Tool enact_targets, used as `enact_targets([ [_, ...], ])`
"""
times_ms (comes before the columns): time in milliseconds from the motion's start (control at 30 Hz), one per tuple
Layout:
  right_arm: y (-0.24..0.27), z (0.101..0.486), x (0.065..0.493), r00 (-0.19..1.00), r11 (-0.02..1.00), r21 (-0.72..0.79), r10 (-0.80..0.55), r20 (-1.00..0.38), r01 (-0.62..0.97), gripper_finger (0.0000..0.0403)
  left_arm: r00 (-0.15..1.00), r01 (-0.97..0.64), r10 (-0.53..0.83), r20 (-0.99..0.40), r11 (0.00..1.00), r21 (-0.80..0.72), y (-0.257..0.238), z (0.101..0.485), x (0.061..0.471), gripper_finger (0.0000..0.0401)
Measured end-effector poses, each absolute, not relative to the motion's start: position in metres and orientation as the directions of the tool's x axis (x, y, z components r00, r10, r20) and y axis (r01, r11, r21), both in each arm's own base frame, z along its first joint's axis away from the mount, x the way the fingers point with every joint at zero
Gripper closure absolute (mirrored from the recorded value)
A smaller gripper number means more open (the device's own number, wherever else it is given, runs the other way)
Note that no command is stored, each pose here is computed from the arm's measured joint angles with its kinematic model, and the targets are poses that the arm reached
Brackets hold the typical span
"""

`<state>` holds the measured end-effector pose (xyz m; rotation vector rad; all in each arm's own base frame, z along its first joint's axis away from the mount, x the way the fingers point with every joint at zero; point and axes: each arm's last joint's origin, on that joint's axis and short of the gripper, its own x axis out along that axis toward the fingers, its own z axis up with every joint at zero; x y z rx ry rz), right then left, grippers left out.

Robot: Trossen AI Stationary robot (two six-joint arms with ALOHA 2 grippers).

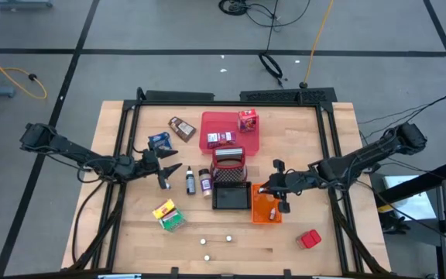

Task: Pick & Place Kitchen Items
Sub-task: Put the right small black food coloring bottle into the orange bin, then put the big black food coloring bottle into the orange bin

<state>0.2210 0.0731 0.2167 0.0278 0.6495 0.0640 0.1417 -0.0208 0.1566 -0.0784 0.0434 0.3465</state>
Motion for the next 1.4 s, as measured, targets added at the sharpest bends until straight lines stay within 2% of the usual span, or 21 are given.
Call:
enact_targets([
  [233,0.07,0.217,0.222,0.795,0.998,0.044,0.057,-0.604,-0.038,0.0312,0.94,-0.341,0.337,-0.056,0.938,-0.069,-0.021,0.157,0.142,0.0146],
  [500,0.069,0.217,0.222,0.796,0.999,0.023,0.051,-0.603,-0.047,0.031,0.94,-0.34,0.337,-0.047,0.937,-0.084,-0.021,0.158,0.142,0.0146],
  [767,0.069,0.216,0.222,0.796,0.999,0.023,0.051,-0.604,-0.047,0.0314,0.934,-0.346,0.352,-0.066,0.84,-0.419,-0.018,0.156,0.142,0.0146],
  [867,0.069,0.216,0.222,0.796,0.999,0.023,0.051,-0.604,-0.047,0.0314,0.936,-0.349,0.315,-0.155,0.793,-0.499,-0.019,0.16,0.149,0.0146],
  [933,0.069,0.216,0.222,0.796,0.999,0.023,0.051,-0.604,-0.047,0.0314,0.914,-0.403,0.307,-0.264,0.755,-0.518,-0.02,0.166,0.155,0.0146],
  [1133,0.069,0.216,0.222,0.795,0.999,0.023,0.053,-0.604,-0.049,0.0314,0.817,-0.565,0.324,-0.476,0.615,-0.551,-0.019,0.208,0.171,0.0146],
  [1400,0.069,0.216,0.222,0.795,0.998,0.002,0.053,-0.604,-0.065,0.0314,0.807,-0.563,0.157,-0.57,0.495,-0.662,-0.015,0.242,0.2,0.0146],
])
